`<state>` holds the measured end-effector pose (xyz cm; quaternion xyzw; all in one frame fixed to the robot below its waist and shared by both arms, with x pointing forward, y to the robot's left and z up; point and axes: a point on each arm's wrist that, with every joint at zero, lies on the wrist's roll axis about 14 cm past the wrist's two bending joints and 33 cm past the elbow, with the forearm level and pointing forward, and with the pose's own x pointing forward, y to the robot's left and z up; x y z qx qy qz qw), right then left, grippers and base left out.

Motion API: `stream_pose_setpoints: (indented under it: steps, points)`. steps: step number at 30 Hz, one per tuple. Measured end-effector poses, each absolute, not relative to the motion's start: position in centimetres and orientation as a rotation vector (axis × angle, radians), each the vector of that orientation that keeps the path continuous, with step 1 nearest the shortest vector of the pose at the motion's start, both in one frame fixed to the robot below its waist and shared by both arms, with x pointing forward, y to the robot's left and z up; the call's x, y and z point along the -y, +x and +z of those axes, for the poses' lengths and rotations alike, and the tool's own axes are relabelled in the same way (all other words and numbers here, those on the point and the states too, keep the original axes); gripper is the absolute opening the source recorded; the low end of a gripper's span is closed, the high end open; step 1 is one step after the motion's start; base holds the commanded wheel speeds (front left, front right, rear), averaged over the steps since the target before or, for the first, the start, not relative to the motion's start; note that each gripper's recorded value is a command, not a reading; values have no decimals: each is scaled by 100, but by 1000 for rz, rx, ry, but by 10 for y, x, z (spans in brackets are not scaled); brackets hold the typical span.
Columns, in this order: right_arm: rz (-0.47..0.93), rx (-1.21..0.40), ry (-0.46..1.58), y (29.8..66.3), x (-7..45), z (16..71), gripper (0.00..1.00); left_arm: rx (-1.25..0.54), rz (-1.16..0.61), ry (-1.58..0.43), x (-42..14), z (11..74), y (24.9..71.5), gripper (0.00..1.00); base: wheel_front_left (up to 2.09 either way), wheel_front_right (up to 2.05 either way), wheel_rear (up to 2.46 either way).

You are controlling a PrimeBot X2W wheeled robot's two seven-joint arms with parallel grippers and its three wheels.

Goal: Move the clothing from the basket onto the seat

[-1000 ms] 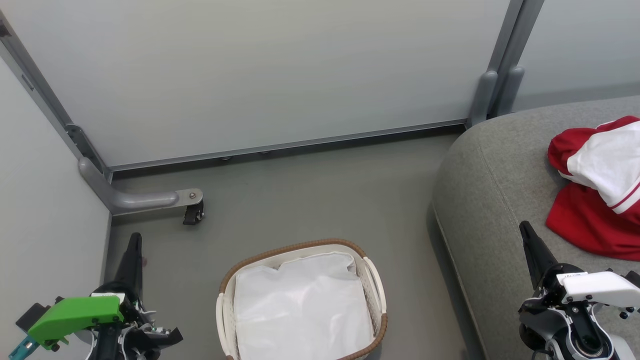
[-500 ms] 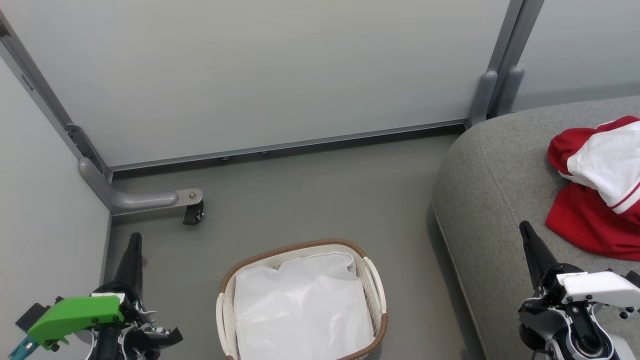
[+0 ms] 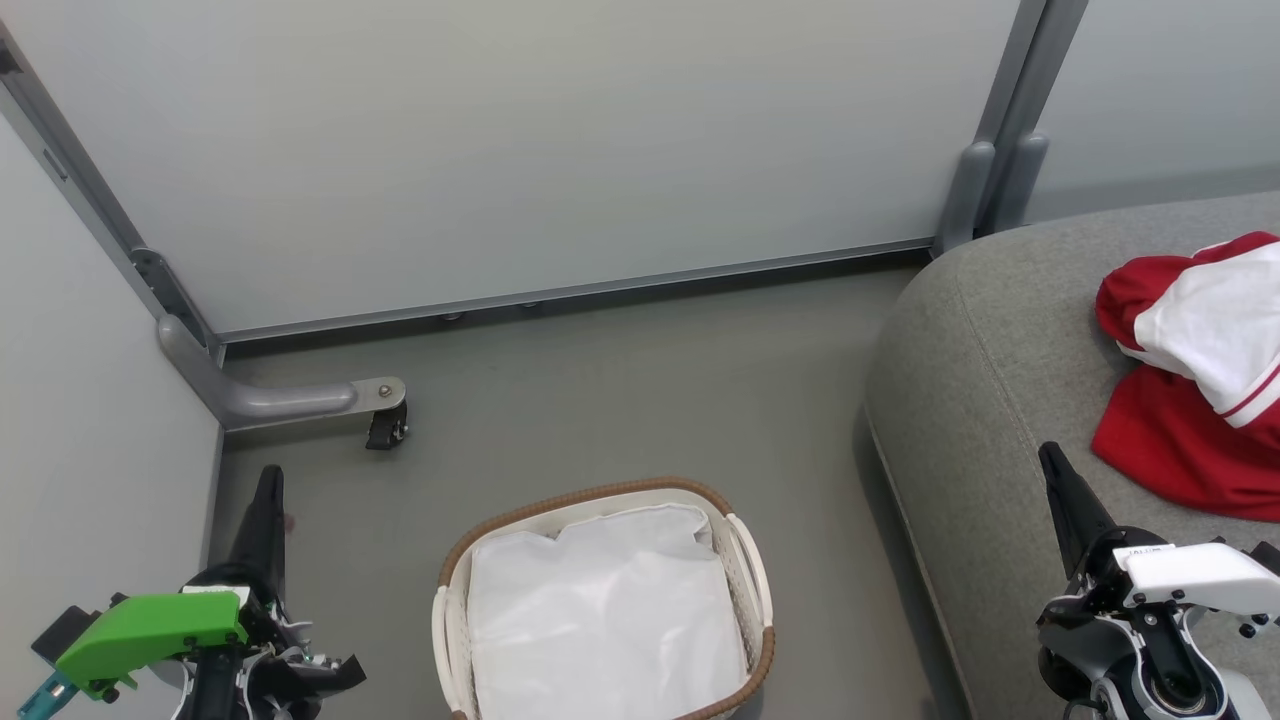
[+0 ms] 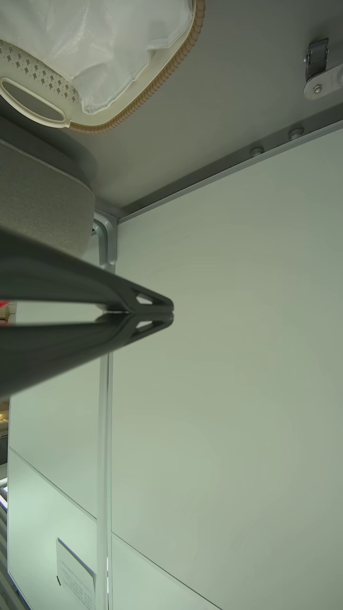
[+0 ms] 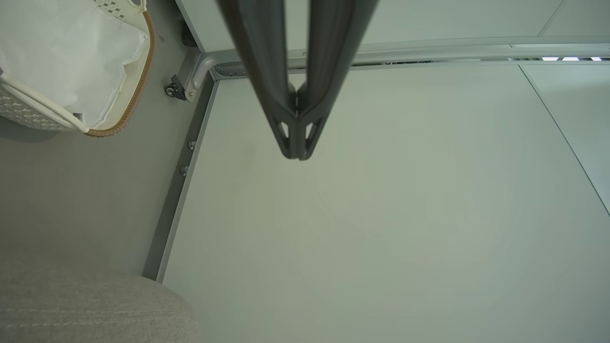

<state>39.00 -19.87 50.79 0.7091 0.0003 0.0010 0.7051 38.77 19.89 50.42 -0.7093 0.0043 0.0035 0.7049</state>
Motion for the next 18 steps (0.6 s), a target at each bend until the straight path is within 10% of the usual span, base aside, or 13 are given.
stream_pose_setpoints:
  steps: [18]
  points:
    - [2, -1, 1576, 390, 199, 508, 0, -10, 8, -1577, -199, 504, 388, 0, 0, 0, 0]
